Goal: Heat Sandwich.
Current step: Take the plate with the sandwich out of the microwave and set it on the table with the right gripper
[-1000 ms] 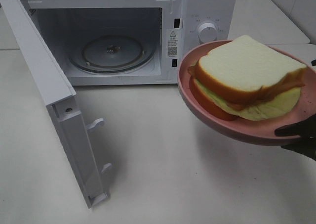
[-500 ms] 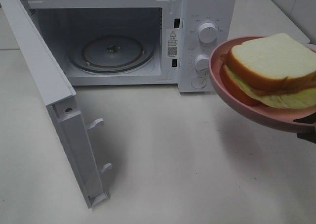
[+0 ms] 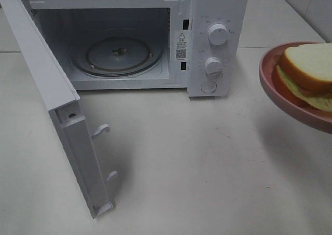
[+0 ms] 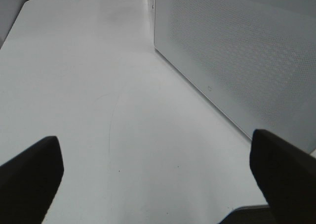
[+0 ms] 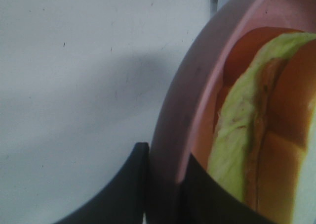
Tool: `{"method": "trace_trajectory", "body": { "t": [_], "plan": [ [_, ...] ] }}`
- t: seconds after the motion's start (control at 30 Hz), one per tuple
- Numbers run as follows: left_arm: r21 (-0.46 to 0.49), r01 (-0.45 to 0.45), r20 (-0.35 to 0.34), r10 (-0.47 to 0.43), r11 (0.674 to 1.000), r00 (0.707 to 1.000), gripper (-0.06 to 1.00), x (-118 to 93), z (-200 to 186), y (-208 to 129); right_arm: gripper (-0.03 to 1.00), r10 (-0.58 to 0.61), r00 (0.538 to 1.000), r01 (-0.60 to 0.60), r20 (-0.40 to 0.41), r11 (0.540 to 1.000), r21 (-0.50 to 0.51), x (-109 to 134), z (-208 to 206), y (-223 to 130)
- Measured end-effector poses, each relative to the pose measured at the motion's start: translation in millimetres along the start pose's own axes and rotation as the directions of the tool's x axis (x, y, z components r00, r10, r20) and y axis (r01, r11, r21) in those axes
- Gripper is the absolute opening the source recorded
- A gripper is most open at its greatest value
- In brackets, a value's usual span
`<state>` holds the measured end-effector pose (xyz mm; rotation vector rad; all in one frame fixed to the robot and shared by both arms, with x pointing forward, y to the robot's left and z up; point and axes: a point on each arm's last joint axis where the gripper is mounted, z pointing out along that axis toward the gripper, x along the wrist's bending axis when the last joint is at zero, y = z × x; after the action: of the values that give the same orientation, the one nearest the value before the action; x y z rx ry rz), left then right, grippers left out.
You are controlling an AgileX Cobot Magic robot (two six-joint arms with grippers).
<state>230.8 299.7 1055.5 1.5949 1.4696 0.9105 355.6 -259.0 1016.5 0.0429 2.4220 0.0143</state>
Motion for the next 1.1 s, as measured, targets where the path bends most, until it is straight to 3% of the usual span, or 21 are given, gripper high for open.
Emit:
{"method": "trace_trajectory", "body": {
  "t": [0.2,0.4,0.53,0.77,0.8,0.87,0.97,1.1],
  "plan": [
    [0.0,0.0,0.0,0.0,1.0,1.0,0.96,0,0,0,0.14,0.113,0.993,-0.114,0.015,0.989,0.092,0,0,-9],
    [0.0,0.0,0.0,0.0,1.0,1.0,0.96,0,0,0,0.14,0.247,0.967,-0.254,0.057,0.948,0.191,-1,1,-17],
    [0.0,0.0,0.0,0.0,1.0,1.0,0.96,0,0,0,0.14,0.371,0.923,-0.385,0.104,0.882,0.271,-4,8,-18],
    [0.0,0.0,0.0,0.0,1.0,1.0,0.96,0,0,0,0.14,0.484,0.862,-0.505,0.151,0.792,0.343,-5,25,-14],
    [0.0,0.0,0.0,0.0,1.0,1.0,0.96,0,0,0,0.14,0.521,0.836,-0.546,0.174,0.755,0.362,-7,31,-12],
    [0.0,0.0,0.0,0.0,1.0,1.0,0.96,0,0,0,0.14,0.534,0.826,-0.56,0.182,0.739,0.375,-7,34,-11],
    [0.0,0.0,0.0,0.0,1.0,1.0,0.96,0,0,0,0.14,0.577,0.783,-0.617,0.234,0.67,0.413,-13,44,-5],
    [0.0,0.0,0.0,0.0,1.0,1.0,0.96,0,0,0,0.14,0.601,0.756,-0.647,0.257,0.629,0.431,-19,55,2]
  ]
}}
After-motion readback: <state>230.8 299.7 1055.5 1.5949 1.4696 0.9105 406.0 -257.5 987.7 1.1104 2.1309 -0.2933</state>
